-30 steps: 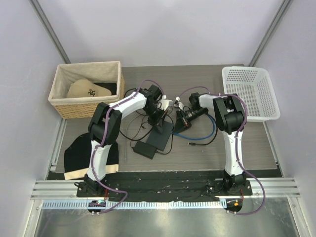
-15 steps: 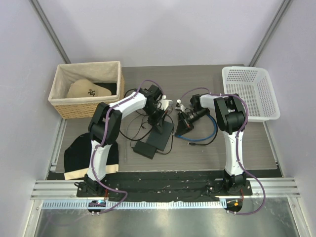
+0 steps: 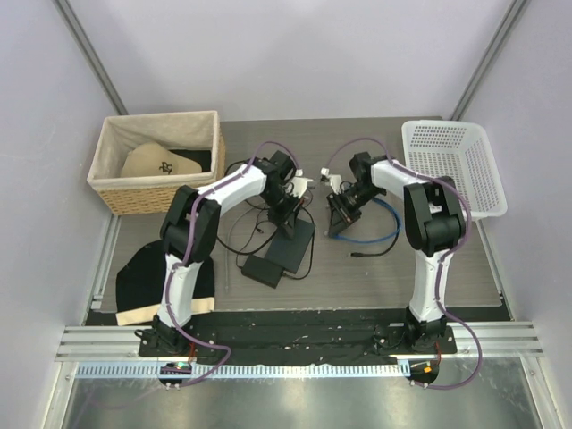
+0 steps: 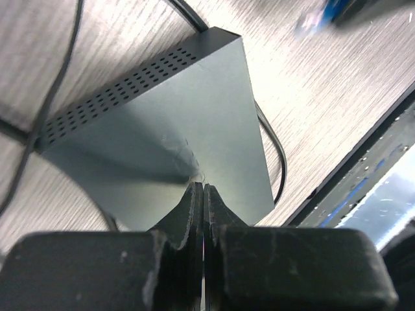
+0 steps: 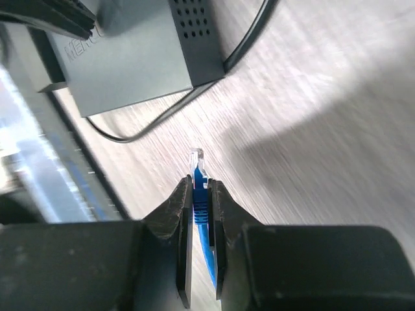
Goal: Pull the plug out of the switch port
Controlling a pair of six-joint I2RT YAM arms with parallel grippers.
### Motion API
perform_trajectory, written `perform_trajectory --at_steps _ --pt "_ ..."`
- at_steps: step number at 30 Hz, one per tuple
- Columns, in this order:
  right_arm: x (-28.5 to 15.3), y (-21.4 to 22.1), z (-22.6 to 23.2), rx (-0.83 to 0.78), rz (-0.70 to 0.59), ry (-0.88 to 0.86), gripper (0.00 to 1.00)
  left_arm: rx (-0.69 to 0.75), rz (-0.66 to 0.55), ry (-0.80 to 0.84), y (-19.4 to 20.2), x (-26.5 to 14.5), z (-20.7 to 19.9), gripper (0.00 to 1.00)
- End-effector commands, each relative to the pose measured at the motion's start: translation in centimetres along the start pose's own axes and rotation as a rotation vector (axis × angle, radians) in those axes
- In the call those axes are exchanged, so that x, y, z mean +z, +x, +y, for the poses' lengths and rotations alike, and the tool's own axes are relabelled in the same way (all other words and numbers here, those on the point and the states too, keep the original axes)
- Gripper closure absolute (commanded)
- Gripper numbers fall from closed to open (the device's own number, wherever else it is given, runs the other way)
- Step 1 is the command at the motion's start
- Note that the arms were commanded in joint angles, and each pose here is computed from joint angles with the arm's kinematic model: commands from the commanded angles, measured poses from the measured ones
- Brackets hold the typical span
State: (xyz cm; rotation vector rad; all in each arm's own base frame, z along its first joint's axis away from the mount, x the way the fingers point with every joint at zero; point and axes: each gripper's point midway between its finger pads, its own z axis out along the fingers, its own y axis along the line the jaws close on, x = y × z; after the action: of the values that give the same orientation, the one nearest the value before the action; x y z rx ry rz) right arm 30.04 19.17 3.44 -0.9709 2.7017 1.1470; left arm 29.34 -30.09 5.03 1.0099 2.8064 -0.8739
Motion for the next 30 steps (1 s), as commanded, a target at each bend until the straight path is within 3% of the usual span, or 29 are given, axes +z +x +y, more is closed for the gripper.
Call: perform_trajectory --at_steps 1,5,8,15,21,23,24,26,27,30 --pt "-5.6 -4.6 -0.3 -0.222 -0.104 0.204 0.98 0.162 -0.155 -0.056 -3.3 -5.8 -2.4 1.00" --pt "-8.2 -8.1 -1.7 -0.255 -0.158 0.318 0.99 0.236 -0.258 -0.114 -4.6 -9.8 -3.1 1.00" --pt "-9.9 -11.8 -3.2 -0.254 -0.224 0.389 0.99 0.249 -0.270 -0.162 -4.6 -11.3 -2.1 1.00" --pt "-16.9 -22.8 -4.3 -0.305 -0.510 0.622 0.99 0.183 -0.362 -0.221 -5.3 -15.0 0.5 1.00" --pt "-16.1 -23.7 -8.6 -0.247 -0.509 0.734 0.97 0.166 -0.361 -0.239 -5.0 -15.2 1.3 1.00" --pt "-15.1 -23.1 -8.6 -0.229 -0.489 0.717 0.86 0.167 -0.365 -0.244 -4.9 -15.4 1.3 1.00" --pt "-14.4 -22.6 -8.1 -0.229 -0.472 0.700 0.67 0.160 -0.358 -0.251 -4.7 -15.2 1.5 1.00" --pt "-13.7 -22.4 -6.6 -0.257 -0.459 0.687 0.52 0.154 -0.354 -0.269 -4.5 -15.1 1.9 1.00" --pt "-14.2 -22.1 -5.3 -0.267 -0.466 0.686 0.40 0.148 -0.351 -0.286 -4.4 -15.2 2.2 1.00" --pt "-14.9 -22.2 -2.6 -0.278 -0.500 0.666 0.23 0.143 -0.362 -0.326 -4.6 -15.6 2.8 1.00"
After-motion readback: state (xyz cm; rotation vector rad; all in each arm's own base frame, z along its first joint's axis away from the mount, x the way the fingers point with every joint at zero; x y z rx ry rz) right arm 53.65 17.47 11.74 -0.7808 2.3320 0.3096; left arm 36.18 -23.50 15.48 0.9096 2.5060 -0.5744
